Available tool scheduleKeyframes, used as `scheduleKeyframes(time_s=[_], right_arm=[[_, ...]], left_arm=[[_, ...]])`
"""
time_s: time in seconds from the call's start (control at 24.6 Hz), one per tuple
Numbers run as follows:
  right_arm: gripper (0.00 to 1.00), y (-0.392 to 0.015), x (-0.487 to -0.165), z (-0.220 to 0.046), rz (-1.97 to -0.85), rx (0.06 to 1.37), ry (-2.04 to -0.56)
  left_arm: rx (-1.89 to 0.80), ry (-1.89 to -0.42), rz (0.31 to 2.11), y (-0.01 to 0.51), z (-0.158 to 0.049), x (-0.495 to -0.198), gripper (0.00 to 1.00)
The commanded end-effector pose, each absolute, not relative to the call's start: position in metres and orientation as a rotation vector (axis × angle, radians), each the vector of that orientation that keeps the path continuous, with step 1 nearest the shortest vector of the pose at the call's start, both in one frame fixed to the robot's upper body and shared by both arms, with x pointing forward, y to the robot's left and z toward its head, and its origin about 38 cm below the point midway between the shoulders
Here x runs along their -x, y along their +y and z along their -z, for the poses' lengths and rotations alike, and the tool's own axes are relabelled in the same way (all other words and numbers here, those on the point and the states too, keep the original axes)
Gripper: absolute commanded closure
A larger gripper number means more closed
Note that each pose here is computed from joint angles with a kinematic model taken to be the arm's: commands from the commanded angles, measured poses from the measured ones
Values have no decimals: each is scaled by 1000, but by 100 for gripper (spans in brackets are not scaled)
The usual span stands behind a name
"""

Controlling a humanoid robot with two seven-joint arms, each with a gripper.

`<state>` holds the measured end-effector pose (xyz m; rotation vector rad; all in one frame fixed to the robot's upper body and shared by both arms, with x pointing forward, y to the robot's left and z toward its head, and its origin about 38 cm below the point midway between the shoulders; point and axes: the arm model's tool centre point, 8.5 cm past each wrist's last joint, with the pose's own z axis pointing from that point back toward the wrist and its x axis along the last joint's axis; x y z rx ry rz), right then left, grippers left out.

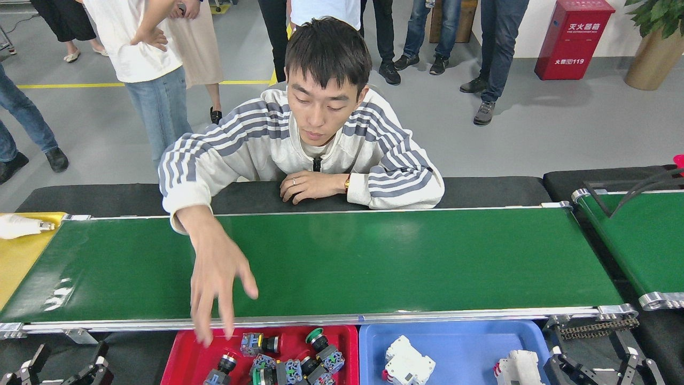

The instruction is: Pick switch part from conveyor to tray

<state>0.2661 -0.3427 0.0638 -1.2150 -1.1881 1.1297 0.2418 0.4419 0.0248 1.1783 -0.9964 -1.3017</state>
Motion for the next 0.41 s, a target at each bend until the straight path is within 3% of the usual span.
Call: scheduleKeyframes(time_s=[0.0,0.37], right_arm=[[0,-343,-270,-71,-1138,1228,-1204],[0,-343,-269,-69,-1142,1224,-1200]], left_arm=[[-1205,-1002,1300,447,-33,-243,0],[-1204,-1012,1295,445,-33,-243,0]])
